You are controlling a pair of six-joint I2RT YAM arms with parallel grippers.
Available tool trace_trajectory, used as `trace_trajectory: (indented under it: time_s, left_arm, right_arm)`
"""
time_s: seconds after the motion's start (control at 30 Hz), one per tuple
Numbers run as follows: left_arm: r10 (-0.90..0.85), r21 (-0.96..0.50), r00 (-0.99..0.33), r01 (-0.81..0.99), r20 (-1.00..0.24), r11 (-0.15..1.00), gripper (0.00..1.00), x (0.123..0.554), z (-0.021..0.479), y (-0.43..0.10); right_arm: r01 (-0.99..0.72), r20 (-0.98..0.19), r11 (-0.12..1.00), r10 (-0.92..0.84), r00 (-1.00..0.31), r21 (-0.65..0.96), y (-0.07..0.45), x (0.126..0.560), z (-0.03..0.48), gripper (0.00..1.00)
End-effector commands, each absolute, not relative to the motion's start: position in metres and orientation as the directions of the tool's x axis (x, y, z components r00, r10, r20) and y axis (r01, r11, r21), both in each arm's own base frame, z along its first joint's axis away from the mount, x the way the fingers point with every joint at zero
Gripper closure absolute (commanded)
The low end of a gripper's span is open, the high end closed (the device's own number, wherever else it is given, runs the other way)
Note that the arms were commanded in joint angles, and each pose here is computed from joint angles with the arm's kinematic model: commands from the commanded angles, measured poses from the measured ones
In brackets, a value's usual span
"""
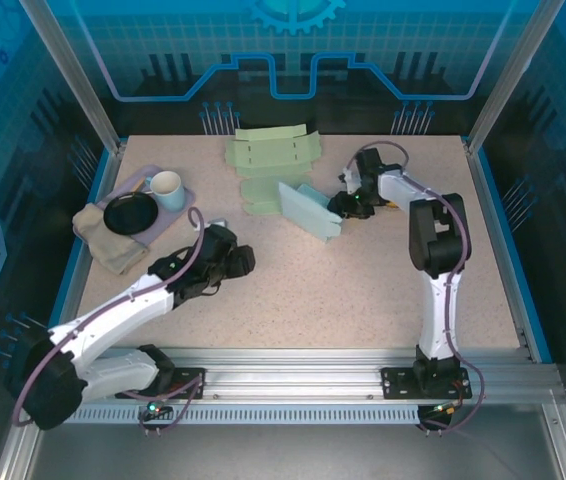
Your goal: Fold the paper box
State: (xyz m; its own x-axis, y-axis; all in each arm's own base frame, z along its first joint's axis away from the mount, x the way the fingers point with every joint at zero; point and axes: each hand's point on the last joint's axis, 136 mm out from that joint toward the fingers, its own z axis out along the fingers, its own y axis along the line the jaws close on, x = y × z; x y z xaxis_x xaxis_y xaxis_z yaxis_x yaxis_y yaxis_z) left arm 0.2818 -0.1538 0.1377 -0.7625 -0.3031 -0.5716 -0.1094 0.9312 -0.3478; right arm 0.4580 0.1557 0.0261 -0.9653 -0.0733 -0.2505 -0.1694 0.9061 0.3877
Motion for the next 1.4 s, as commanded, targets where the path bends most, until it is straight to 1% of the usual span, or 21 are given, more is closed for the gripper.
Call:
trace_trajectory:
  time_s: [0.0, 0.07, 0.13, 0.2, 0.27, 0.37, 0.47, 0.57, 0.73, 0.83, 0.97, 1.03, 1.13, 1.23, 1.3, 1.37]
  left_arm:
    - [-0.385, -0.458, -0.743, -0.119, -0.547, 0.881, 0.29, 0.305, 0.17, -0.178]
    - [-0.407, -0.486, -0.74, -0.124, -0.535, 0.865, 0.29, 0.316, 0.178, -0.188]
    - [-0.415, -0.489, -0.735, -0.131, -0.536, 0.862, 0.28, 0.324, 0.183, -0.193]
    - [-0.418, -0.463, -0.724, -0.153, -0.549, 0.873, 0.28, 0.33, 0.186, -0.19]
    - [-0.439, -0.444, -0.697, -0.19, -0.568, 0.876, 0.25, 0.334, 0.192, -0.181]
    - [-0.481, -0.465, -0.666, -0.221, -0.571, 0.857, 0.22, 0.334, 0.202, -0.175]
    - [-0.527, -0.504, -0.657, -0.25, -0.539, 0.827, 0.21, 0.329, 0.208, -0.175]
    - [-0.561, -0.522, -0.653, -0.284, -0.508, 0.804, 0.2, 0.323, 0.211, -0.172]
    - [-0.496, -0.425, -0.698, -0.293, -0.516, 0.856, 0.21, 0.331, 0.194, -0.174]
    - [-0.472, -0.419, -0.712, -0.269, -0.519, 0.867, 0.23, 0.341, 0.186, -0.184]
    - [-0.443, -0.405, -0.707, -0.237, -0.551, 0.883, 0.24, 0.353, 0.196, -0.19]
    - [-0.418, -0.379, -0.713, -0.227, -0.563, 0.897, 0.26, 0.357, 0.198, -0.191]
    - [-0.347, -0.286, -0.749, -0.218, -0.564, 0.933, 0.31, 0.361, 0.187, -0.189]
    - [-0.255, -0.192, -0.788, -0.176, -0.561, 0.966, 0.45, 0.366, 0.176, -0.19]
    - [-0.177, -0.116, -0.81, -0.135, -0.559, 0.984, 0.59, 0.368, 0.17, -0.188]
    - [-0.089, -0.041, -0.826, -0.08, -0.556, 0.996, 0.69, 0.37, 0.169, -0.186]
  right_arm:
    - [-0.089, -0.209, 0.845, 0.028, -0.977, 0.527, 0.174, 0.436, 0.035, 0.45]
    - [-0.079, -0.201, 0.808, 0.049, -0.978, 0.584, 0.188, 0.42, 0.04, 0.45]
    - [-0.103, -0.213, 0.792, 0.034, -0.976, 0.602, 0.203, 0.402, 0.049, 0.45]
    - [-0.137, -0.224, 0.789, 0.001, -0.975, 0.599, 0.221, 0.38, 0.055, 0.45]
    - [-0.169, -0.239, 0.78, -0.026, -0.971, 0.603, 0.242, 0.359, 0.062, 0.45]
    - [-0.204, -0.269, 0.8, -0.054, -0.961, 0.565, 0.255, 0.339, 0.069, 0.44]
    - [-0.202, -0.3, 0.822, -0.039, -0.953, 0.532, 0.255, 0.333, 0.074, 0.44]
    - [-0.21, -0.301, 0.834, -0.056, -0.952, 0.511, 0.257, 0.329, 0.072, 0.44]
    - [-0.246, -0.343, 0.845, -0.08, -0.936, 0.475, 0.253, 0.322, 0.081, 0.44]
    - [-0.29, -0.389, 0.862, -0.119, -0.913, 0.416, 0.245, 0.319, 0.095, 0.44]
    - [-0.337, -0.448, 0.881, -0.167, -0.878, 0.331, 0.23, 0.313, 0.113, 0.44]
    - [-0.352, -0.484, 0.886, -0.176, -0.857, 0.301, 0.223, 0.312, 0.123, 0.44]
    - [-0.385, -0.557, 0.886, -0.189, -0.809, 0.258, 0.215, 0.312, 0.144, 0.44]
    - [-0.431, -0.637, 0.878, -0.213, -0.741, 0.208, 0.209, 0.314, 0.17, 0.44]
    - [-0.449, -0.68, 0.877, -0.223, -0.698, 0.173, 0.205, 0.314, 0.187, 0.44]
    - [-0.46, -0.717, 0.876, -0.228, -0.659, 0.144, 0.2, 0.315, 0.202, 0.44]
